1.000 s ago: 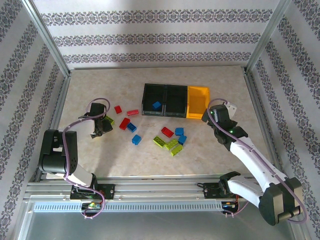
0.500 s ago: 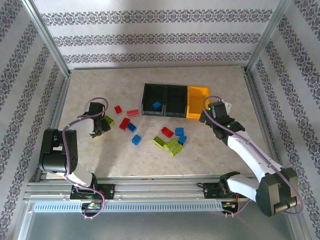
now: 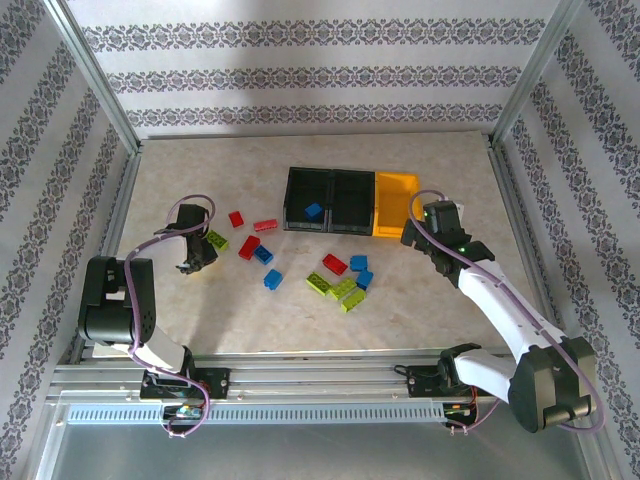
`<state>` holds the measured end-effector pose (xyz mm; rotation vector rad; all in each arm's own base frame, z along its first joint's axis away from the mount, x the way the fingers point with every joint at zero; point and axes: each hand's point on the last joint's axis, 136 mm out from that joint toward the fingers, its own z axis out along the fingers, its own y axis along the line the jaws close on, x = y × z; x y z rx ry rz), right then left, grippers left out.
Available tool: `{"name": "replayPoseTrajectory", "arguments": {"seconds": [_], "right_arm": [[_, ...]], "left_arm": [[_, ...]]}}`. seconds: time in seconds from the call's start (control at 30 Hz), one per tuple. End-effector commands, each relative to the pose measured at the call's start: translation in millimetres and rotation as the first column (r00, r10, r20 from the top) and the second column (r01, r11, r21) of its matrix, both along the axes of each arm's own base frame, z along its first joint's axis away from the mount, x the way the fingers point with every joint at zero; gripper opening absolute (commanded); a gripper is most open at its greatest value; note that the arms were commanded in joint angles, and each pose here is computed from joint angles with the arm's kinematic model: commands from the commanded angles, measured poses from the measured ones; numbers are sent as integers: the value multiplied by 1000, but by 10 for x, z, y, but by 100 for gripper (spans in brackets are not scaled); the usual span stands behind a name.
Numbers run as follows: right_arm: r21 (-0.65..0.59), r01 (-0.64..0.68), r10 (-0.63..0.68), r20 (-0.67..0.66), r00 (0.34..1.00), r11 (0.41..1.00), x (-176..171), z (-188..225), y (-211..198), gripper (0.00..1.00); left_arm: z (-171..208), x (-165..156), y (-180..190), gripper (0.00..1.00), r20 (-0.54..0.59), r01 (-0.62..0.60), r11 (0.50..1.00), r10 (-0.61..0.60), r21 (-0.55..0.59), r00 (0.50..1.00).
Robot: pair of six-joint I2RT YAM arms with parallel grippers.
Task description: Sort the legos into containers by color
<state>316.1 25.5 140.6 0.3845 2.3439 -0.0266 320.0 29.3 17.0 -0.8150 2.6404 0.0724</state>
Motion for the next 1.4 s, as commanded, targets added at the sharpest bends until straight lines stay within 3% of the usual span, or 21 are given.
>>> {"name": "replayPoseTrajectory", "arguments": {"seconds": [0.0, 0.47, 0.6, 0.73, 0.93, 1.07, 1.2, 1.37], "right_arm": [[5, -11, 11, -1, 1000, 1000, 11, 44, -5, 98], [25, -15, 15, 6, 1000, 1000, 28, 55, 28, 99], [34, -12, 11, 14, 1000, 999, 39, 72, 34, 98], [40, -12, 11, 18, 1000, 999, 40, 89, 40, 98], [43, -10, 9, 26, 1000, 999, 24, 109, 37, 98], [39, -10, 9, 29, 1000, 999, 29, 119, 32, 98], [36, -8, 7, 28, 1000, 999, 38, 123, 29, 98], [38, -7, 6, 27, 1000, 999, 45, 116, 32, 98]], "left_arm": [[123, 141, 20, 35, 66, 0, 1000, 1, -6, 998], [280, 45, -23, 32, 99, 19, 1000, -17, -19, 995], [300, 41, 49, 41, 91, 3, 1000, -5, 19, 996], [287, 107, 17, 31, 96, 14, 1000, -14, 4, 995], [258, 127, 21, 50, 91, 9, 1000, -9, 2, 996], [238, 149, 16, 54, 88, 19, 1000, -19, 4, 996], [197, 170, 36, 49, 72, 23, 1000, -24, 17, 997], [130, 205, 12, 29, 51, 27, 1000, -27, -1, 998]]}}
